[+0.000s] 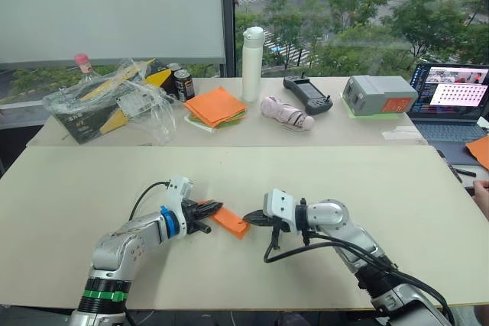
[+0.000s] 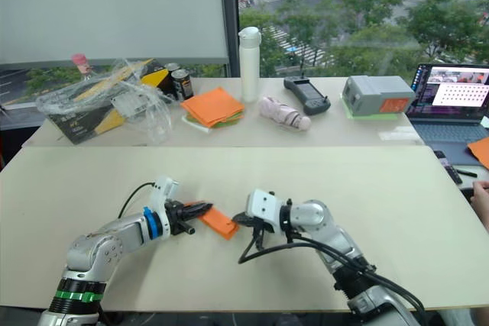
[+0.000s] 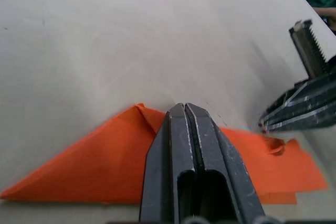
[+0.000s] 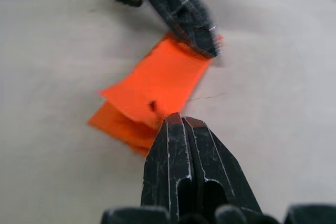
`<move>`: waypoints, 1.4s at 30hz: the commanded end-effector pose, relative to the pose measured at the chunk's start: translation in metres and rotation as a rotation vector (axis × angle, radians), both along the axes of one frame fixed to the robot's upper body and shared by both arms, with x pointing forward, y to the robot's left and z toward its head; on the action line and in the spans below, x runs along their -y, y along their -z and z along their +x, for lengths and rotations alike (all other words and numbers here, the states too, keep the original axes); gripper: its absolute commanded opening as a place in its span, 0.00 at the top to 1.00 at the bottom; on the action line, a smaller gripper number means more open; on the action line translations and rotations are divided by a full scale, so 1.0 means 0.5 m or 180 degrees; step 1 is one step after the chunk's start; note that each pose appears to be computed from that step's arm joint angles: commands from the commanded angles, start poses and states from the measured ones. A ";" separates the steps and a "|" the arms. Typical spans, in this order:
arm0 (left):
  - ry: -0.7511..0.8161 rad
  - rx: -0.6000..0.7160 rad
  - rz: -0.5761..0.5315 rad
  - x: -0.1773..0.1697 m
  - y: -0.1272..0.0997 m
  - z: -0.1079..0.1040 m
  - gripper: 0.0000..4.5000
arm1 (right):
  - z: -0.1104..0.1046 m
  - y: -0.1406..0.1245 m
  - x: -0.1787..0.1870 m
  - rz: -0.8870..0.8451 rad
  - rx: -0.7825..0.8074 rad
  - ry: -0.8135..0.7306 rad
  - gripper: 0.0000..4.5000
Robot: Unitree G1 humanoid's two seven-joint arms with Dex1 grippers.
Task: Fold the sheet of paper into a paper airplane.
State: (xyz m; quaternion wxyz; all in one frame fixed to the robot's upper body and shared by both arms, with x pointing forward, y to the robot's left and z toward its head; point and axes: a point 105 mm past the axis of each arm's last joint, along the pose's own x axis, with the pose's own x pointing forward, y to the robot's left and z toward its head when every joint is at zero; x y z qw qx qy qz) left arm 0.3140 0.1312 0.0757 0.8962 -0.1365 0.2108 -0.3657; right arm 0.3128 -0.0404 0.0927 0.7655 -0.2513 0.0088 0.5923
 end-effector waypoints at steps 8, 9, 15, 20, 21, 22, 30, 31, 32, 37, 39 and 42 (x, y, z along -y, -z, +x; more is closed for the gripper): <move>-0.0049 -0.0077 0.0071 -0.007 0.013 -0.003 1.00 | -0.035 -0.032 -0.037 0.0209 -0.0073 -0.0263 0.98; -0.0050 -0.0078 0.0073 -0.007 0.014 -0.003 1.00 | -0.040 -0.024 -0.038 0.0174 -0.0110 -0.0283 0.98; -0.0057 -0.0081 0.0072 -0.007 0.014 -0.004 1.00 | -0.039 0.019 -0.036 0.0059 -0.0230 -0.0194 0.98; -0.0066 -0.0080 0.0071 -0.008 0.014 -0.005 1.00 | -0.027 0.033 -0.028 0.0031 -0.0312 -0.0074 0.98; -0.0066 -0.0079 0.0071 -0.008 0.014 -0.005 1.00 | -0.025 0.034 -0.026 0.0033 -0.0330 -0.0055 0.98; -0.0067 -0.0080 0.0071 -0.008 0.014 -0.005 1.00 | -0.024 0.034 -0.024 0.0033 -0.0345 -0.0044 0.98; -0.0050 -0.0062 0.0054 0.000 0.011 -0.006 1.00 | -0.030 0.060 -0.006 -0.0130 -0.0457 -0.0019 0.98; -0.0039 -0.0054 0.0047 0.003 0.009 -0.006 1.00 | -0.031 0.061 -0.006 -0.0130 -0.0463 -0.0020 0.98; 0.0033 -0.0013 0.0068 0.013 0.006 -0.009 1.00 | -0.032 0.063 -0.006 -0.0135 -0.0468 -0.0016 0.98; 0.0240 0.0085 0.0094 0.042 -0.006 -0.022 1.00 | -0.030 0.068 -0.004 -0.0165 -0.0475 0.0010 0.98; 0.0290 0.0106 0.0103 0.049 -0.008 -0.025 1.00 | -0.030 0.069 -0.003 -0.0178 -0.0472 0.0012 0.98; 0.0344 0.0113 0.0142 0.055 -0.005 -0.027 1.00 | -0.031 0.072 -0.003 -0.0194 -0.0474 0.0015 0.98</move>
